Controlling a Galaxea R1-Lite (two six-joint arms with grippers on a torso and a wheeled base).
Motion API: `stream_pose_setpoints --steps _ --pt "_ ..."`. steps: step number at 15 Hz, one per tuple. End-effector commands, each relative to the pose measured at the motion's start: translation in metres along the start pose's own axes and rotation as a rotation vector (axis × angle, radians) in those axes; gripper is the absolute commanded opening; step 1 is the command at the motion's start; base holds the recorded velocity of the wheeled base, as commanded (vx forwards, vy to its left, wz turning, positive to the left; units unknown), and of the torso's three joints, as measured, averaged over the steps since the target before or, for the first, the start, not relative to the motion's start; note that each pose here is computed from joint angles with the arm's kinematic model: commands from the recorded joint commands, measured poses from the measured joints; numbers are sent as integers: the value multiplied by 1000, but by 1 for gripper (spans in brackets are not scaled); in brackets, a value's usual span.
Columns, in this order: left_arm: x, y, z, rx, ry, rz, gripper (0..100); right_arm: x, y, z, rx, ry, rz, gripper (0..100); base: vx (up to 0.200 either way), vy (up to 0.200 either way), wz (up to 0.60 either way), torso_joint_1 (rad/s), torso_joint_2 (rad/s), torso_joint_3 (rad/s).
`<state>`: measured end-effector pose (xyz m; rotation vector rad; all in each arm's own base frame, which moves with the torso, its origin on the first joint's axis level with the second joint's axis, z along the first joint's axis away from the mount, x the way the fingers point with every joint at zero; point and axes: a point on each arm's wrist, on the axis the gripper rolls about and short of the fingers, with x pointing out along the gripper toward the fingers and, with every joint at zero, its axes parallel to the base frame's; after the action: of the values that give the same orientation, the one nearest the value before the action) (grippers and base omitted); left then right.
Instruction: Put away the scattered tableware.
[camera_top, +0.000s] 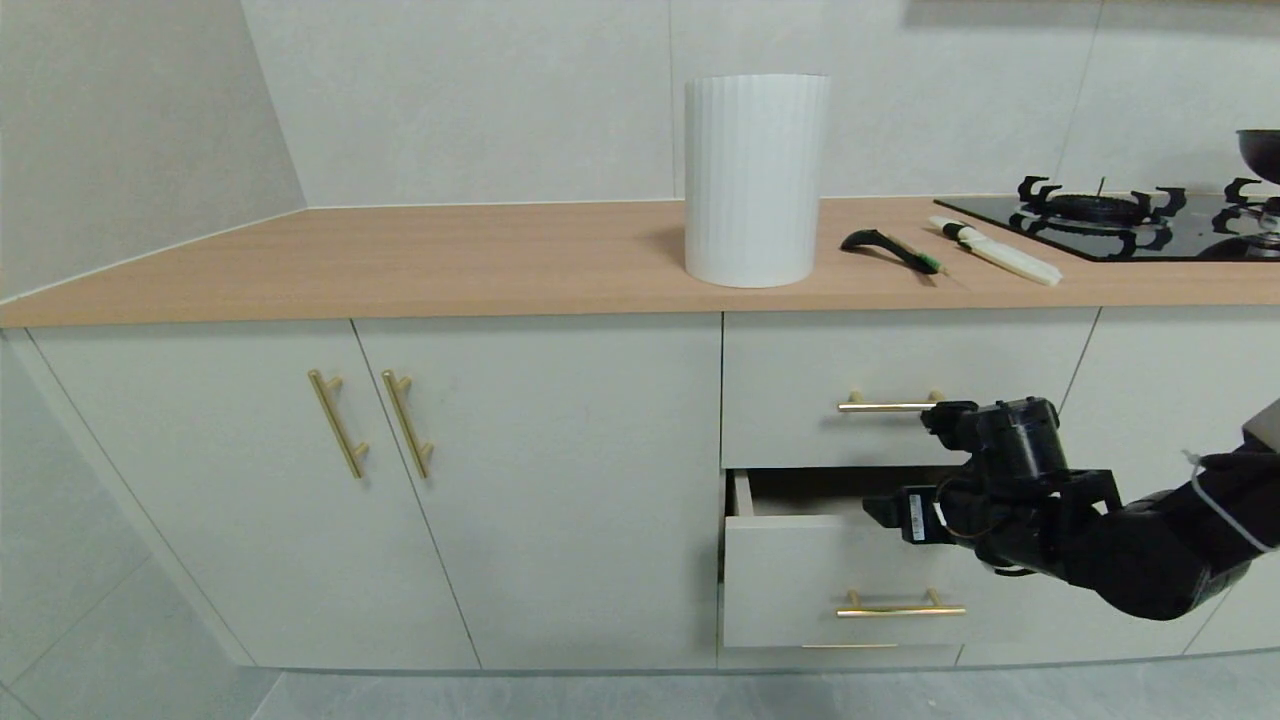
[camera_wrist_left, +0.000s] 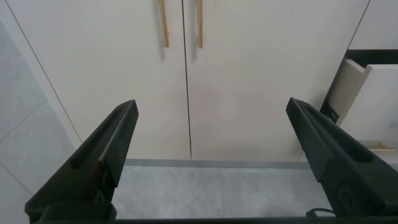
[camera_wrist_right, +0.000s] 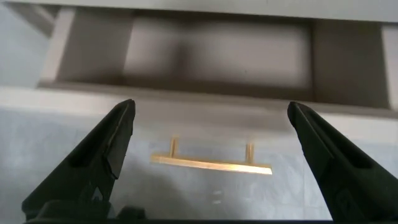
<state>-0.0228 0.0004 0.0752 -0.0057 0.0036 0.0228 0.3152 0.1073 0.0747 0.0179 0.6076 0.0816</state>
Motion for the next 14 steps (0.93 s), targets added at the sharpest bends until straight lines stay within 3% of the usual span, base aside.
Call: stream_pose_setpoints --steps 1,5,14 --pt "0 0 0 0 -1 2 100 21 1 -16 -3 31 -43 100 0 0 0 0 0 0" --pt "0 0 0 0 -1 2 100 26 0 -19 -4 20 -69 100 0 0 0 0 0 0" --pt "0 0 0 0 -1 2 100 -2 -5 -17 -51 122 -74 100 0 0 0 0 0 0"
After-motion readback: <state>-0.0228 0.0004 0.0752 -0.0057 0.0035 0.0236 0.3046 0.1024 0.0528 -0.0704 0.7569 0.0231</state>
